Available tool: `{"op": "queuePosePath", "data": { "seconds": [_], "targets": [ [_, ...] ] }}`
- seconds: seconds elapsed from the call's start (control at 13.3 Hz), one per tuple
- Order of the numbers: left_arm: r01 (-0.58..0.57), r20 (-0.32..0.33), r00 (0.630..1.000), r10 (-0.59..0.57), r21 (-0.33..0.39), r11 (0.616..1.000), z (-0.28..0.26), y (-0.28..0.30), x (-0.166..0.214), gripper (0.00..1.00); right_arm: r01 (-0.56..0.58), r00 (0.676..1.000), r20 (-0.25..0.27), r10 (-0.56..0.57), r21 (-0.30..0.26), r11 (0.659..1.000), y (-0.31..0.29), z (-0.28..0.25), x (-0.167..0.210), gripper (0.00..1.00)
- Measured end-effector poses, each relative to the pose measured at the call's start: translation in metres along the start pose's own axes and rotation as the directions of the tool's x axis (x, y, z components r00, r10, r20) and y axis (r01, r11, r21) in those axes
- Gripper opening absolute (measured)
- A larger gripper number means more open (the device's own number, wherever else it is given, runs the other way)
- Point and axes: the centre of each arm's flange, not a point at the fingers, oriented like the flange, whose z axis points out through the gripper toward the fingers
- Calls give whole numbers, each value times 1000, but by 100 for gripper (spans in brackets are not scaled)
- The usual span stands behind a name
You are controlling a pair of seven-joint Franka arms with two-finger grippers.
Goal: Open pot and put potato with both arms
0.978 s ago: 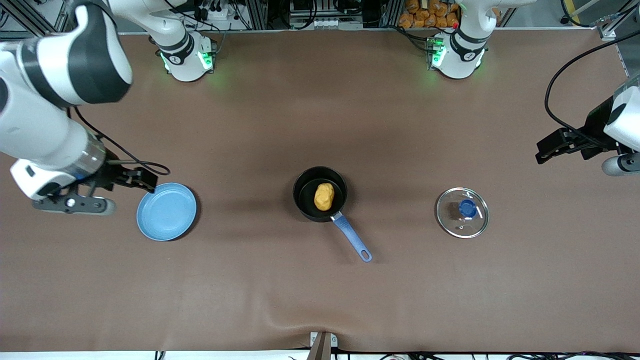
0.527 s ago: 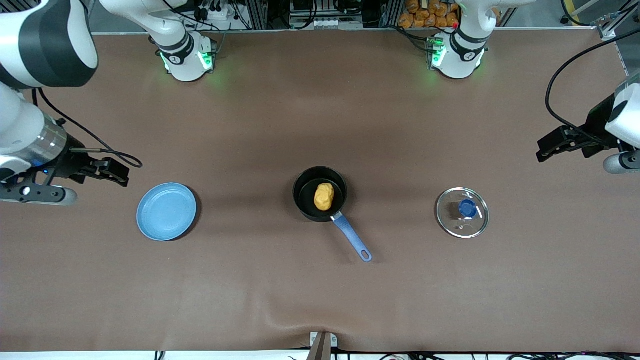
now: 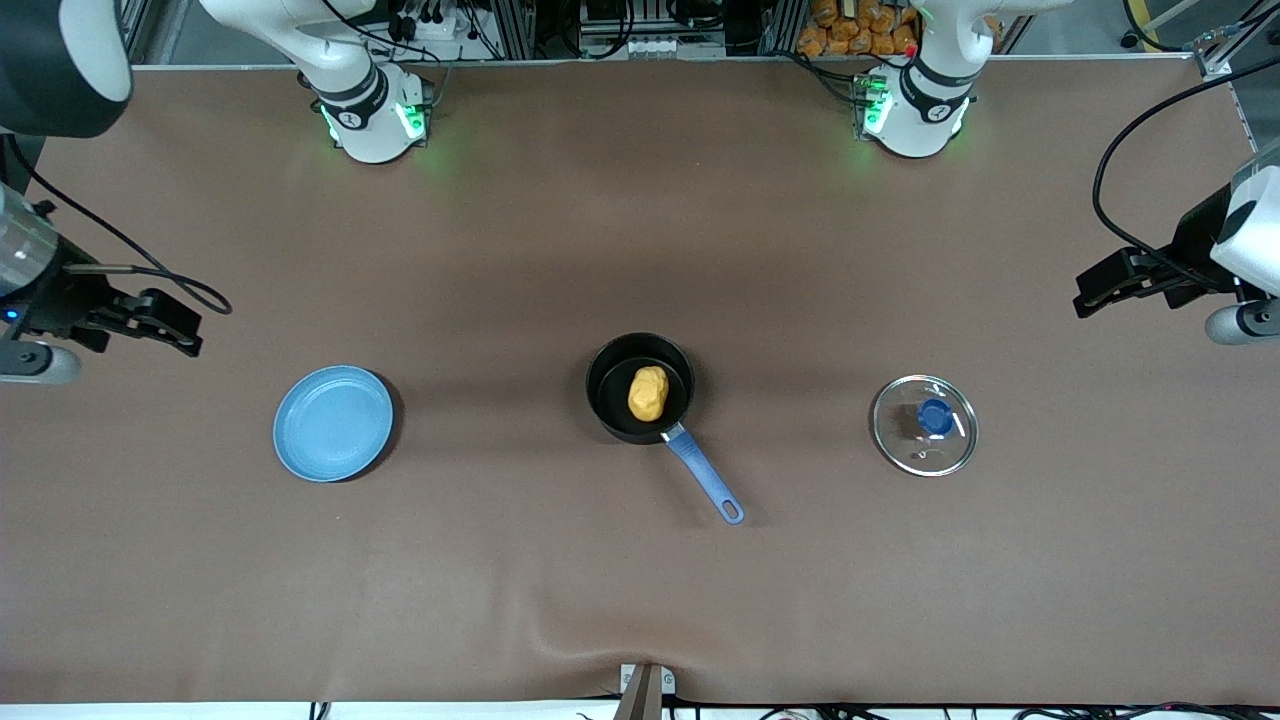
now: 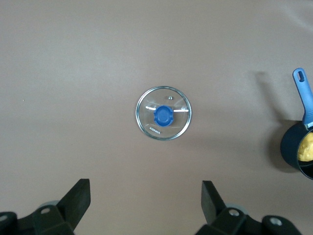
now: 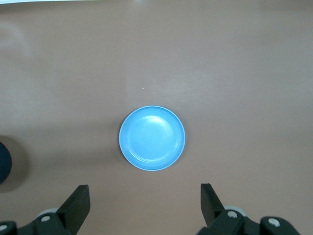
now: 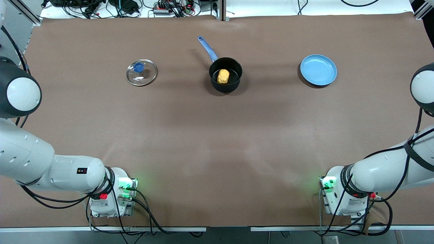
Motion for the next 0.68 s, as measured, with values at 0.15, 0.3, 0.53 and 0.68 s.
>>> {"op": "queuePosePath", "data": {
  "seconds": [0.15, 0.3, 0.53, 0.68],
  "targets": [
    [7, 3, 1000, -7, 1, 1000, 0, -4, 0, 100, -14, 1000, 9, 14, -2, 1000, 11, -5, -4, 100],
    [16, 13, 1000, -16, 3, 1000, 0, -14, -1, 100, -24, 1000, 11, 24, -2, 1000, 18, -11, -8, 100],
    [4, 21, 1000, -5, 8, 1000, -2, -30, -14, 100, -29, 1000, 10, 29, -1, 1000, 22, -14, -10, 100],
    [7, 17, 1000, -8, 9, 1000, -8, -34, -24, 100, -35, 999, 19, 35, -3, 999, 25, -14, -11, 100]
  ]
}}
